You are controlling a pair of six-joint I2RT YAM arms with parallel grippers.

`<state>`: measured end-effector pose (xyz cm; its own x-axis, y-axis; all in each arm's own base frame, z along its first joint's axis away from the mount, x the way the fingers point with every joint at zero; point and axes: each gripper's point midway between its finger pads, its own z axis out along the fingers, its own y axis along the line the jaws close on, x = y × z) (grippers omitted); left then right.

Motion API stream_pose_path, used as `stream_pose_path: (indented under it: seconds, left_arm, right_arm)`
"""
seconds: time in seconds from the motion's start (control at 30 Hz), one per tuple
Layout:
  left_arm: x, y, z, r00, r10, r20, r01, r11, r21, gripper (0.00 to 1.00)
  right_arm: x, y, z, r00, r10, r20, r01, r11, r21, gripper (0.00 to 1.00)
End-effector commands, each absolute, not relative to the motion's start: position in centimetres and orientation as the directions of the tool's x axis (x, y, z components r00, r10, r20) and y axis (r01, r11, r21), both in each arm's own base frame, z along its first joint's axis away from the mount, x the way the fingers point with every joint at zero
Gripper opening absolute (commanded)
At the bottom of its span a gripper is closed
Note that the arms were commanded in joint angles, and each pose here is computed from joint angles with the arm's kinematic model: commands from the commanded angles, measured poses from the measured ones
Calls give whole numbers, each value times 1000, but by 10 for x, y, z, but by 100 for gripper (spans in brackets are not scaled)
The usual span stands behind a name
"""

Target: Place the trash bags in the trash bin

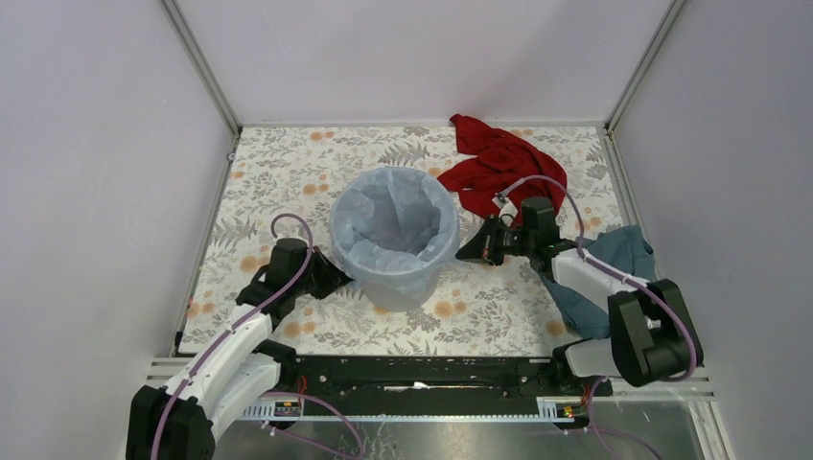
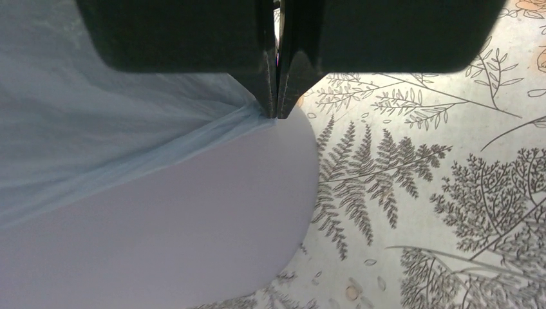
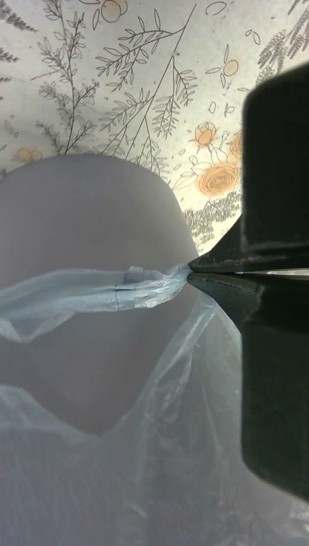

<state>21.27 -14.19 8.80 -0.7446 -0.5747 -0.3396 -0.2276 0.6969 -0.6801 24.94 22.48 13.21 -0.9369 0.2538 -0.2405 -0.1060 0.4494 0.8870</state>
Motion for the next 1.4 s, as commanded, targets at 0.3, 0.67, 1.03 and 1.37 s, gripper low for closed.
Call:
stream_pose_path:
  seconds: [0.3,0.67,1.03,1.37]
  left_arm:
    - [200,-138,28,-769,-599,-223,-373,703,-606,0]
    - [205,-134,26,-763,-599,-243,-385,723,-573,0]
    - [208,-123,47,-720,-617,-318,-371,730,-575,0]
    - [208,-126,55,-724,-610,-324,-344,725,-596,0]
  right_arm:
    - [258,242,55,-948,195,-251,-101,564,820,0]
    - [269,210,27,-933,153,-326,-76,802,593,24]
    - [317,129,200,-694,133,-708,-39,974,222,82]
    - [242,320,316,-524,-212,-825,-615,765,194,96]
